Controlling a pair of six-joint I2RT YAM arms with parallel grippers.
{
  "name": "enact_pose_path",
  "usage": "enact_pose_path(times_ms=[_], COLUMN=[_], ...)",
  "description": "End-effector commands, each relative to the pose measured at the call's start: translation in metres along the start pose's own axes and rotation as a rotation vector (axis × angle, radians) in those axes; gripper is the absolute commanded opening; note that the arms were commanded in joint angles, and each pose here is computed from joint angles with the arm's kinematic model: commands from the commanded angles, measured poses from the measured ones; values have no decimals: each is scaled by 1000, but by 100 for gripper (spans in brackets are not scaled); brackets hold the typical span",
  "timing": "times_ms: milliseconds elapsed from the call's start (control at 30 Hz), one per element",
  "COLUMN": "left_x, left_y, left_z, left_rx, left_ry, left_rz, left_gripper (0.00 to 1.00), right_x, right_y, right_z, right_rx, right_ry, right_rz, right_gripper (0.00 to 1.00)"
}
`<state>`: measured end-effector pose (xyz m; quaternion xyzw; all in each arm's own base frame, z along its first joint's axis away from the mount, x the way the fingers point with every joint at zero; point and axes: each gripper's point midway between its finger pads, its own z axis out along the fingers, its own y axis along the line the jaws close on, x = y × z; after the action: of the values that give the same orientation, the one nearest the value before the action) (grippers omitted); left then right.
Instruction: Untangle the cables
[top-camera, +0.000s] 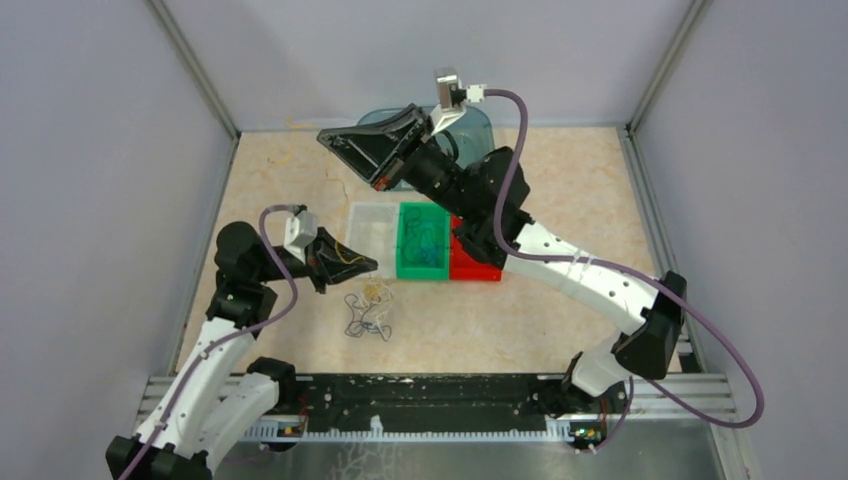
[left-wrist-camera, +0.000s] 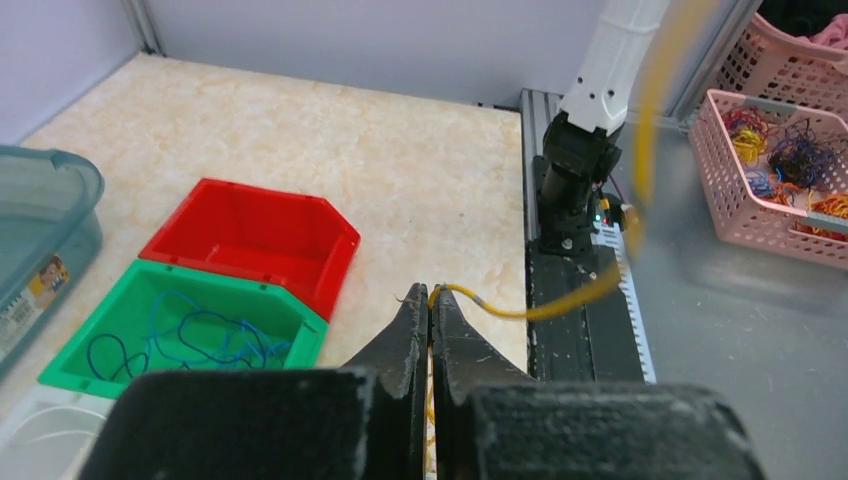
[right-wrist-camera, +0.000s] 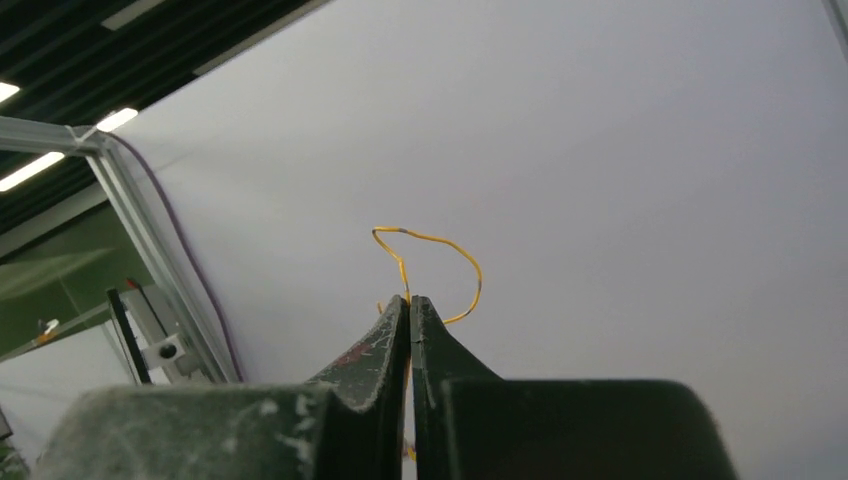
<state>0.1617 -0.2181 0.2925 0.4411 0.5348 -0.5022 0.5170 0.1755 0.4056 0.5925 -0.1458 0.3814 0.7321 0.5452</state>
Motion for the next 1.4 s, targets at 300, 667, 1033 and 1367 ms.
enact_pose_path(times_ms=[300, 667, 1033, 1367], left_x=[-78, -90, -102, -101], left_y=[-29, -25, -23, -42], left_z=[-3, -6, -6, -9], left_rx=[34, -38, -64, 29], left_ry=[-59, -90, -125, -85], left_rz=[112, 132, 133, 256], left_gripper=[0, 0, 0, 0], right_x=[43, 101, 103, 48], right_y=[-55, -56, -60, -102], right_z=[-110, -192, -209, -211], right_rx=[130, 93, 90, 294], right_ry=[272, 495, 512, 472], right_rz=[-54, -95, -205, -317], right_gripper=[83, 90, 84, 76])
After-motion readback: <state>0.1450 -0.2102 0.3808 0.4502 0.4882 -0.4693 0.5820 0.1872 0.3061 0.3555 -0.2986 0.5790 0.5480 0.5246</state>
